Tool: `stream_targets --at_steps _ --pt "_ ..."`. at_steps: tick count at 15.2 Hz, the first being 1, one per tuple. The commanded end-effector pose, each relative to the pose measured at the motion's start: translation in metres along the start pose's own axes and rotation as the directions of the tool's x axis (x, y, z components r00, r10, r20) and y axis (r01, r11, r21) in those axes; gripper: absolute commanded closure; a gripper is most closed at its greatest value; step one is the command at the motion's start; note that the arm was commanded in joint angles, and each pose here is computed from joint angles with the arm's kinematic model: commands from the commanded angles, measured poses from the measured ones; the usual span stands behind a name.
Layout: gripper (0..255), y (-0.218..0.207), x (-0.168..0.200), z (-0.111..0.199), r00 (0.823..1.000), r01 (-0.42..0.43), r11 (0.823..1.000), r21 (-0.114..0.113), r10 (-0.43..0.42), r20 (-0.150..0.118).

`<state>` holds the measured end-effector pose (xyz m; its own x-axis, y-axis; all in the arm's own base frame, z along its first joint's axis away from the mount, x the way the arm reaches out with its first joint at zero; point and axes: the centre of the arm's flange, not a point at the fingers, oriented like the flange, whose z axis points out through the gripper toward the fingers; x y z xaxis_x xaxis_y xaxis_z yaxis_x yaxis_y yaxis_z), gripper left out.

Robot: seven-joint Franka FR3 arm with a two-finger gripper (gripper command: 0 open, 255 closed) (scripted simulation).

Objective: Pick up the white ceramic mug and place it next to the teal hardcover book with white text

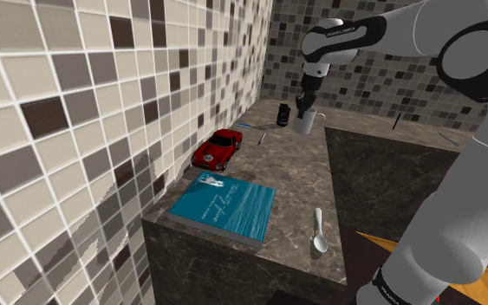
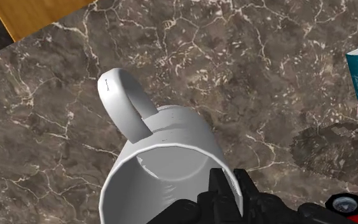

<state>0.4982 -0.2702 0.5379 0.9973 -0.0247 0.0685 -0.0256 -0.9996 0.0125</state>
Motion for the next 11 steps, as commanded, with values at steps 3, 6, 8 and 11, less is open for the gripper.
stream_targets --at_steps 3,6,8,11 --pt "255 -0.051 0.02 0.001 1.0 -0.002 1.0 0.0 0.002 0.0" --pt "255 -0.088 0.034 0.001 1.0 -0.002 1.0 0.0 0.002 0.0" --pt "255 -0.112 0.044 0.001 1.0 -0.002 1.0 0.0 0.002 0.0" --pt "255 -0.149 0.058 0.002 1.0 -0.002 1.0 0.0 0.002 0.0"
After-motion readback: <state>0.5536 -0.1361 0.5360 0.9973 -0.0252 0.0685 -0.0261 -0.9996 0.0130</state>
